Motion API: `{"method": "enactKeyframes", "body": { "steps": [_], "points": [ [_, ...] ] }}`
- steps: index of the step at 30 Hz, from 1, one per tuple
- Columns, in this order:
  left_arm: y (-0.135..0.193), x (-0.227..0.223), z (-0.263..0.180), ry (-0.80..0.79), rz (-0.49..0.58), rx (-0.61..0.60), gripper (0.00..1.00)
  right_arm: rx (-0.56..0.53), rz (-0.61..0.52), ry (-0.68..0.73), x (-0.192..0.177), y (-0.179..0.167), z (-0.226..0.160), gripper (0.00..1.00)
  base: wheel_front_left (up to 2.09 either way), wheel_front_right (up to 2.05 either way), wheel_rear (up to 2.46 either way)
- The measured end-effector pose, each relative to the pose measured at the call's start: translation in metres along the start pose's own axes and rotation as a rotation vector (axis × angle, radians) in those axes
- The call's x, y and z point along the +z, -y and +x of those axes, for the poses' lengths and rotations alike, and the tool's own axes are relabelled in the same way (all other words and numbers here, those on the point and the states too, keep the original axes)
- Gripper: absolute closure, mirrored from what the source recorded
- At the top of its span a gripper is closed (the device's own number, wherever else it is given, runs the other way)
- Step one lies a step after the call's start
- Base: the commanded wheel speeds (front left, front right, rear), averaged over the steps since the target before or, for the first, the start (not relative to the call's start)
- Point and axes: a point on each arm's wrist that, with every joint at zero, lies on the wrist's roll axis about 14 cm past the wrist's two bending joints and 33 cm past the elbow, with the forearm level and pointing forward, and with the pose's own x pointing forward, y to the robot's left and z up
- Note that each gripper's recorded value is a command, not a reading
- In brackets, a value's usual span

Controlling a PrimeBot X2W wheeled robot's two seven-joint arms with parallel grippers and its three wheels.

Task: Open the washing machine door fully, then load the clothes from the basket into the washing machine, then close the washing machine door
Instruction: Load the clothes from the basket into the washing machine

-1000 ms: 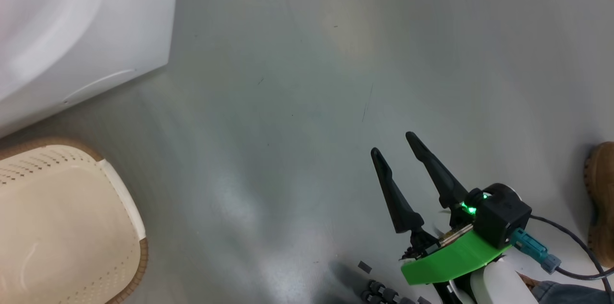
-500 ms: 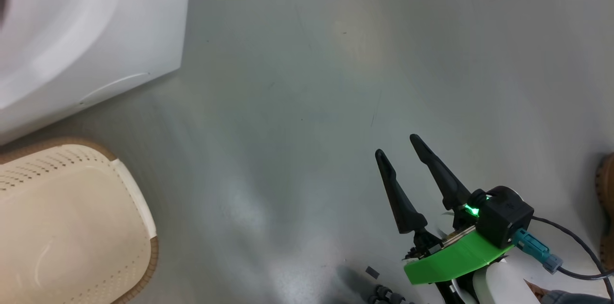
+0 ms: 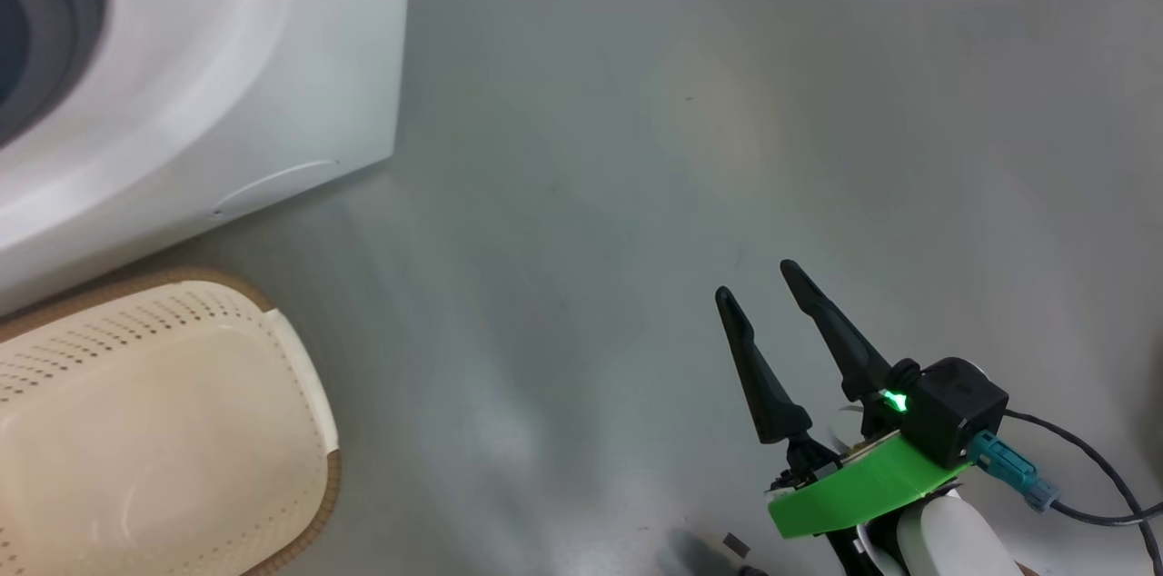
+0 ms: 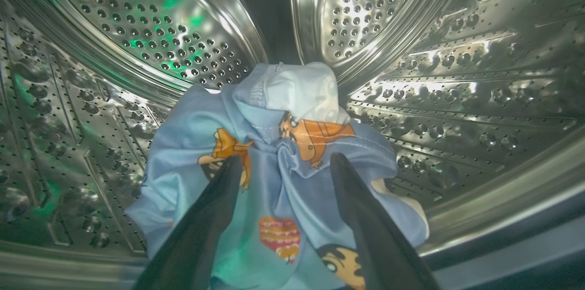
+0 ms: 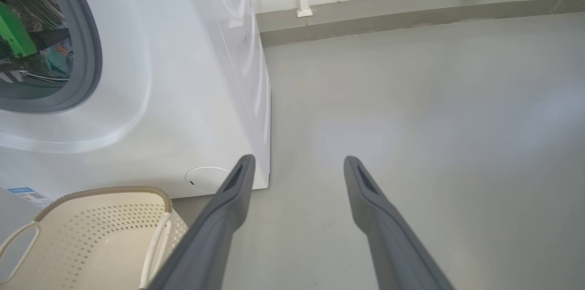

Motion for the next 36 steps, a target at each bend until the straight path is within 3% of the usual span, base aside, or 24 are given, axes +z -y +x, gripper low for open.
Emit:
{"method": "enactKeyframes", "body": {
  "steps": [18, 30, 36],
  "points": [
    [0.019, 0.019, -0.058, 0.043, -0.025, -0.02, 0.0, 0.045, -0.012, 0.073, 0.023, -0.011, 0.003, 0.0, 0.0, 0.0, 0.0],
    [0.03, 0.029, -0.13, 0.079, -0.075, -0.026, 0.0, 0.097, -0.025, 0.13, 0.041, -0.026, -0.004, 0.0, 0.0, 0.0, 0.0],
    [0.026, 0.01, -0.178, 0.047, -0.106, -0.002, 0.0, 0.129, -0.028, 0.154, 0.048, -0.037, -0.008, 0.0, 0.0, 0.0, 0.0]
  ]
}}
